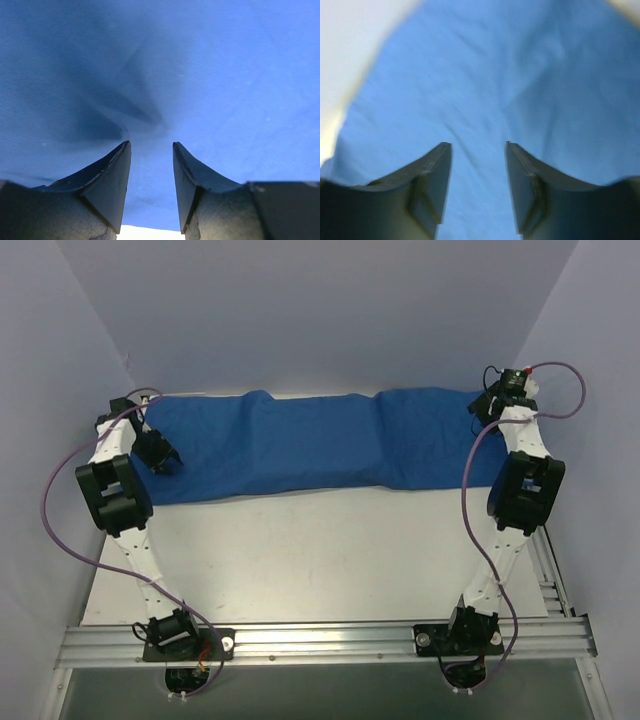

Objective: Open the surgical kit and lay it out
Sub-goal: Open the surgical kit at the center of the board.

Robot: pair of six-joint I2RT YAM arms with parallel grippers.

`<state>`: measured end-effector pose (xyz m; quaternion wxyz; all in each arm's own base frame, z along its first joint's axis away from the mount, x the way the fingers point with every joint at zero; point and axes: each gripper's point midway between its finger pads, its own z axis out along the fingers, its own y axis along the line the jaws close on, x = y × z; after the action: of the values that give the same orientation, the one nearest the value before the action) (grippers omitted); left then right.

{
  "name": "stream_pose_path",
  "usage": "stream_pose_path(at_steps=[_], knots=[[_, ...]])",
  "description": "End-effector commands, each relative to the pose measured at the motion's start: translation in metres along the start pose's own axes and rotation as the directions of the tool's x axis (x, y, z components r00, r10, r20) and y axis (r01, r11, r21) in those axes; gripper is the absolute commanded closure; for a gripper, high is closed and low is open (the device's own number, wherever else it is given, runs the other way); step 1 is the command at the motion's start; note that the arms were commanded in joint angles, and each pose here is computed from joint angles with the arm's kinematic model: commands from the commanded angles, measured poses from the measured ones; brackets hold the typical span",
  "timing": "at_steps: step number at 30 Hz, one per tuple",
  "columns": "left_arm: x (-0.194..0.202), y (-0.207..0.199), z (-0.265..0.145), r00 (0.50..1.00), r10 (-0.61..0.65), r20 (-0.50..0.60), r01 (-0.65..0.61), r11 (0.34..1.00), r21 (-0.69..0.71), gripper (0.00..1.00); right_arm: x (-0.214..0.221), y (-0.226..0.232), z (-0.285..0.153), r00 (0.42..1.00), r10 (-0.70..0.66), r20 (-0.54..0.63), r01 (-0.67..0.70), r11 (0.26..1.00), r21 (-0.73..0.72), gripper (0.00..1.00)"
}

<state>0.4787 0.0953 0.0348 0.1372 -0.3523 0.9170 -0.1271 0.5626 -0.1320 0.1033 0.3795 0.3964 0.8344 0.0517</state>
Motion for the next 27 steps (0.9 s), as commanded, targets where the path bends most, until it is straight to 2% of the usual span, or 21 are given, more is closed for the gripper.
stream_pose_path(at_steps=[1, 3, 7, 12, 19, 27], knots=[[-0.019, -0.038, -0.047, 0.992, 0.053, 0.111, -0.063, 0.994, 0.085, 0.52, -0.035, 0.019, 0.003, 0.994, -0.029, 0.110, 0.032, 0.999, -0.027, 0.50], [-0.016, -0.043, -0.048, 0.992, 0.064, 0.110, -0.075, 0.993, 0.095, 0.51, -0.040, 0.020, 0.015, 0.993, -0.035, 0.115, 0.037, 0.999, -0.019, 0.41], [-0.014, -0.054, -0.055, 0.989, 0.080, 0.123, -0.094, 0.989, 0.118, 0.49, -0.061, 0.029, 0.035, 0.984, -0.079, 0.158, 0.084, 0.996, -0.025, 0.34], [-0.015, -0.068, -0.058, 0.985, 0.091, 0.146, -0.112, 0.983, 0.143, 0.49, -0.083, 0.022, 0.052, 0.962, -0.066, 0.264, 0.066, 0.998, 0.010, 0.25], [-0.011, -0.091, -0.058, 0.984, 0.100, 0.149, -0.128, 0.973, 0.192, 0.49, -0.093, 0.001, 0.085, 0.950, -0.111, 0.290, 0.105, 0.994, 0.036, 0.22], [0.001, -0.110, -0.046, 0.985, 0.116, 0.129, -0.144, 0.962, 0.230, 0.49, -0.118, -0.034, 0.098, 0.933, -0.095, 0.347, 0.077, 0.995, 0.065, 0.16]])
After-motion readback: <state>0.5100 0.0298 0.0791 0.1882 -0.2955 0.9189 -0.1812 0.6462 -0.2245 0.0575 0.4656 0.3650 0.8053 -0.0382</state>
